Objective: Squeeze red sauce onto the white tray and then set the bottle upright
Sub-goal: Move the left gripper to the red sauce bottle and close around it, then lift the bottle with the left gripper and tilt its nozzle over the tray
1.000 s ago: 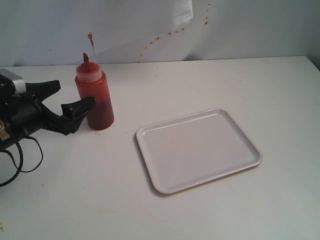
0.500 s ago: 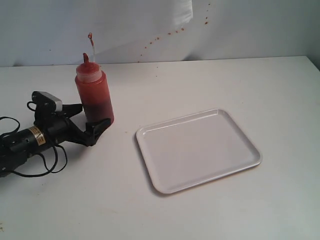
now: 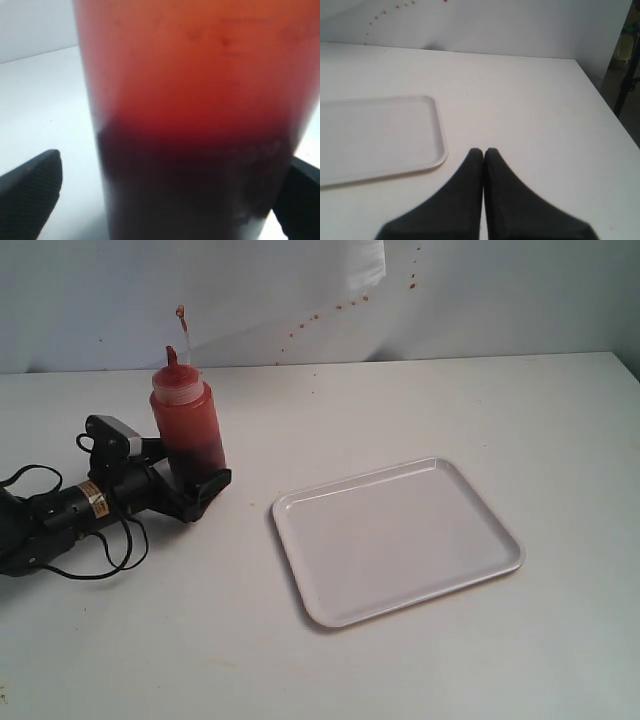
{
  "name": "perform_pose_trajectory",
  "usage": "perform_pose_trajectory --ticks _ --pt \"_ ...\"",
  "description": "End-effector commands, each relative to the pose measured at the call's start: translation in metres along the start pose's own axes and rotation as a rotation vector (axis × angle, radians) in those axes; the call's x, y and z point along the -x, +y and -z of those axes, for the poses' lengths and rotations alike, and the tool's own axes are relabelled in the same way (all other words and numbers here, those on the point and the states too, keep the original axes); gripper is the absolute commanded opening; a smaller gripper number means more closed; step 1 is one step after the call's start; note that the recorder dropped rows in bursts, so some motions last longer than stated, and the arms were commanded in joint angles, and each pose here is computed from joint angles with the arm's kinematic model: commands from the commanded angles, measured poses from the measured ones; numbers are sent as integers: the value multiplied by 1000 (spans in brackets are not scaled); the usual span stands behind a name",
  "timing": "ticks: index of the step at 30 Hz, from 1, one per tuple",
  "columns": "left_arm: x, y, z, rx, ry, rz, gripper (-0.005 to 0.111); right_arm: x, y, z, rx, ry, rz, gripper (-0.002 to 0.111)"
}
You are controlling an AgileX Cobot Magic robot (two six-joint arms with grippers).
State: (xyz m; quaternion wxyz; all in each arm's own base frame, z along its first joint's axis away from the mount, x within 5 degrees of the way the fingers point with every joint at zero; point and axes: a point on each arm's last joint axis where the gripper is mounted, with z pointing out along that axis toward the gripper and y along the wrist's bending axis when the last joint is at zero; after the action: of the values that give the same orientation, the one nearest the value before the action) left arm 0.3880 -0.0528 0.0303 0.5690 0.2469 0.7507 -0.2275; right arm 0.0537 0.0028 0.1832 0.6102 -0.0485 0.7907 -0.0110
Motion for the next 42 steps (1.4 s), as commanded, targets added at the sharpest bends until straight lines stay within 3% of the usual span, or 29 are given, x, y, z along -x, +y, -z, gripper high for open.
perform_pose_trajectory --ticks 1,10,12,14,19,20,30,42 --pt "1 -3 -2 -30 -7 -12 105 -1 0 0 4 -4 -2 0" --pt "8 -4 -2 -42 -83 -8 104 -1 0 0 4 -4 -2 0" --pt "7 -4 -2 -41 -77 -8 99 -1 0 0 4 -4 -2 0" --pt "7 -4 -2 -41 -77 -8 83 -1 0 0 4 -4 -2 0" --pt "7 -5 -2 -51 -74 -14 5 -1 0 0 4 -4 -2 0" --pt "6 -6 -2 -63 -71 -23 0 -1 0 0 4 -4 -2 0" --pt "8 -9 -1 -91 -71 -36 1 -1 0 0 4 -4 -2 0" --pt "40 -17 6 -206 -111 -164 0 -1 0 0 4 -4 -2 0"
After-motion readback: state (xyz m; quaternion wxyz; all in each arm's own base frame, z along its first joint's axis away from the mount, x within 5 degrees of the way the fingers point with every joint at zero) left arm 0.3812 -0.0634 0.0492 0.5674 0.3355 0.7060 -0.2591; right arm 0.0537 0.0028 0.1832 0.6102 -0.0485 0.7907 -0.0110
